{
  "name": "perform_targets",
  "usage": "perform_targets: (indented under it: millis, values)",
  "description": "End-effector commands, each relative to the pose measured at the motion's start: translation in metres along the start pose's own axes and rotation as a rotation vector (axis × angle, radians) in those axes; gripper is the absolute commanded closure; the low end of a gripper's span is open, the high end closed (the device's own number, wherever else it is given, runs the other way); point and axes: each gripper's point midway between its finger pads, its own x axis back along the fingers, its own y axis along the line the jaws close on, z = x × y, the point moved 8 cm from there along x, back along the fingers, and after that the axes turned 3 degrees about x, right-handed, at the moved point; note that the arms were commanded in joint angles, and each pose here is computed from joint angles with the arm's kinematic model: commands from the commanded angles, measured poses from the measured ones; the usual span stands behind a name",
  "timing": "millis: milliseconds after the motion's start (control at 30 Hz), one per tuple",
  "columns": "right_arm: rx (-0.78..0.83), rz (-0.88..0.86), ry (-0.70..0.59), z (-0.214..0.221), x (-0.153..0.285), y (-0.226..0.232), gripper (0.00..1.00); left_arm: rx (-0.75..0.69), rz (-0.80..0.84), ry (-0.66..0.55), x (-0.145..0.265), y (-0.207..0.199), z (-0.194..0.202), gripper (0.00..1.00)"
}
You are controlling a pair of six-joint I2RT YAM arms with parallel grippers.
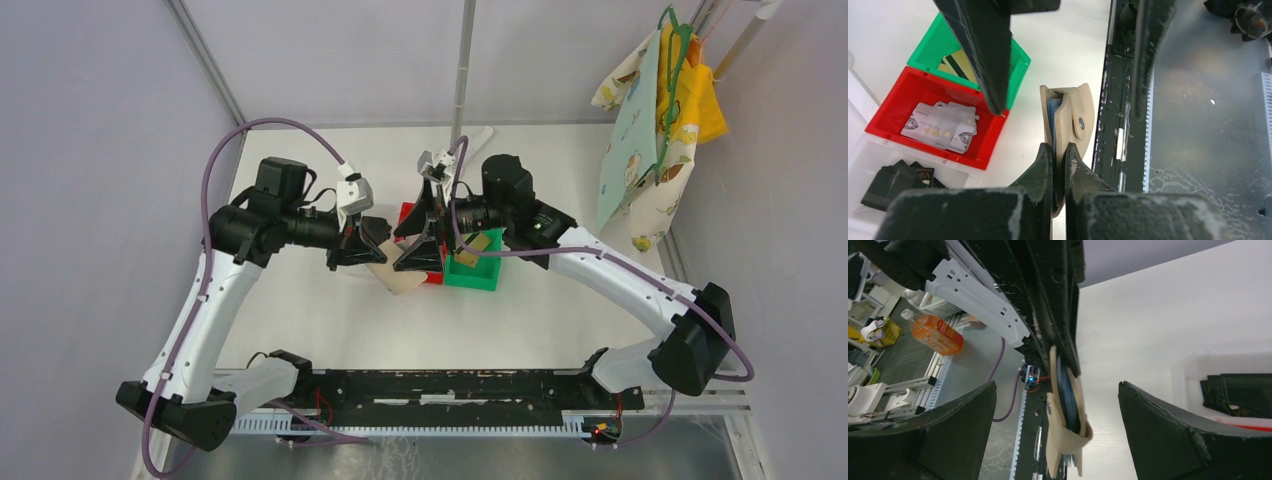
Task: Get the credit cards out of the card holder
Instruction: Pick up the card holder from the center of the board.
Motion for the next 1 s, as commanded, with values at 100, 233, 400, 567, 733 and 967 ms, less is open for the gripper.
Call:
perform_targets:
  millis: [100, 233, 400, 567, 733, 967]
  values:
    - [0.037, -0.11, 0.005, 0.001, -0.012, 0.011, 0.21, -0.158, -0.003, 0.007, 0.008, -0.007, -0.022, 0.98]
    - [0.036, -0.116, -0.019, -0.005, -0.013, 0.014, 0.46, -0.174, 0.012, 0.007, 0.007, -0.012, -0.025, 0.98]
    - [0.042, -0.106, -0.08, -0.021, -0.011, 0.019, 0.9, -0.161, 0.012, 0.027, 0.004, -0.013, -0.02, 0.67]
    - [0.086, -0.029, -0.122, -0.032, 0.001, 0.022, 1.0, -0.02, -0.085, -0.012, 0.001, -0.008, -0.023, 0.01]
    - [0.15, 0.066, -0.193, -0.032, 0.028, 0.028, 1.0, 0.161, -0.122, -0.101, 0.002, -0.009, -0.039, 0.0]
    - [0.195, 0.124, -0.387, -0.041, 0.044, 0.041, 1.0, 0.431, 0.01, -0.225, -0.007, -0.021, -0.048, 0.0]
